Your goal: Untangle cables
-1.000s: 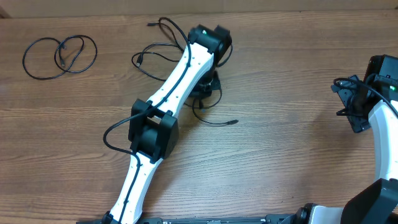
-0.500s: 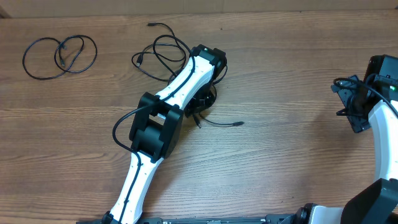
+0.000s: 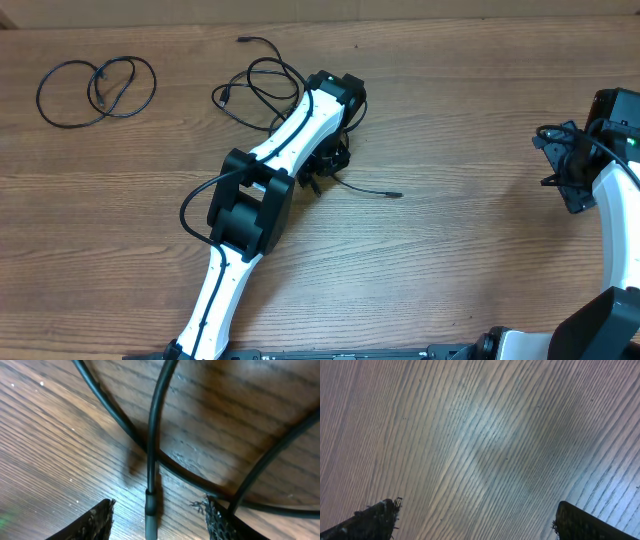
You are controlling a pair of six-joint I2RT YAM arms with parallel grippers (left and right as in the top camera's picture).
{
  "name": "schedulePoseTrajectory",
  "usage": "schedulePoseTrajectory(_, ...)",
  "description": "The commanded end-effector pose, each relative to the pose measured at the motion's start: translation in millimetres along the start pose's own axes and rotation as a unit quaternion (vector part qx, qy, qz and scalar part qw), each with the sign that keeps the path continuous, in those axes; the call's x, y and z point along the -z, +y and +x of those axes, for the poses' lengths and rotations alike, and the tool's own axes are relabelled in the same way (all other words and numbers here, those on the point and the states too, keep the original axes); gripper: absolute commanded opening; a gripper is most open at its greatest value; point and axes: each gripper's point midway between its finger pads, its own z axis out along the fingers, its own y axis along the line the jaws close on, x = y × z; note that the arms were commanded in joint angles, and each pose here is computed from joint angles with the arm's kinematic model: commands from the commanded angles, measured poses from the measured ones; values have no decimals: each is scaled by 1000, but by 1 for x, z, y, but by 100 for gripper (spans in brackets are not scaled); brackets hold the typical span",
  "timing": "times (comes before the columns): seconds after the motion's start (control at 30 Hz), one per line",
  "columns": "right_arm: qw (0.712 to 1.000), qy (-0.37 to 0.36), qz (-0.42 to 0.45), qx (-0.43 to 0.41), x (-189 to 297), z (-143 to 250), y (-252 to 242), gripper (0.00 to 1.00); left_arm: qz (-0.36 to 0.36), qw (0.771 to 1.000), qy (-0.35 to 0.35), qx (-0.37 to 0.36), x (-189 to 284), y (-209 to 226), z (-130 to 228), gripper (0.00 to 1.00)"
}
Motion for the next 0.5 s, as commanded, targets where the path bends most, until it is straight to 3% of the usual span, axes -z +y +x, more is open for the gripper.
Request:
schedulePoseTrajectory(0.0, 1000, -11, -8, -3, 6, -6, 5, 100, 8, 1000, 6, -16, 4, 3, -4, 66)
schedulePoseTrajectory(0.1, 1000, -11, -9, -3, 6, -7, 5, 100, 13, 1000, -10, -9, 12, 7, -13, 79)
schedulePoseTrajectory(0.17, 1000, -11, -9, -3, 6, -7, 5, 100, 21, 1000, -16, -4, 13, 6, -20, 99)
schedulePoseTrajectory(0.37, 1000, -11, -9, -3, 6, -7, 5, 100, 44, 999, 2, 0, 13, -1, -19, 100)
schedulePoseTrajectory(0.47, 1000, -11, -8, -3, 6, -6, 5, 100, 70, 995, 36, -66, 15, -7, -7, 94)
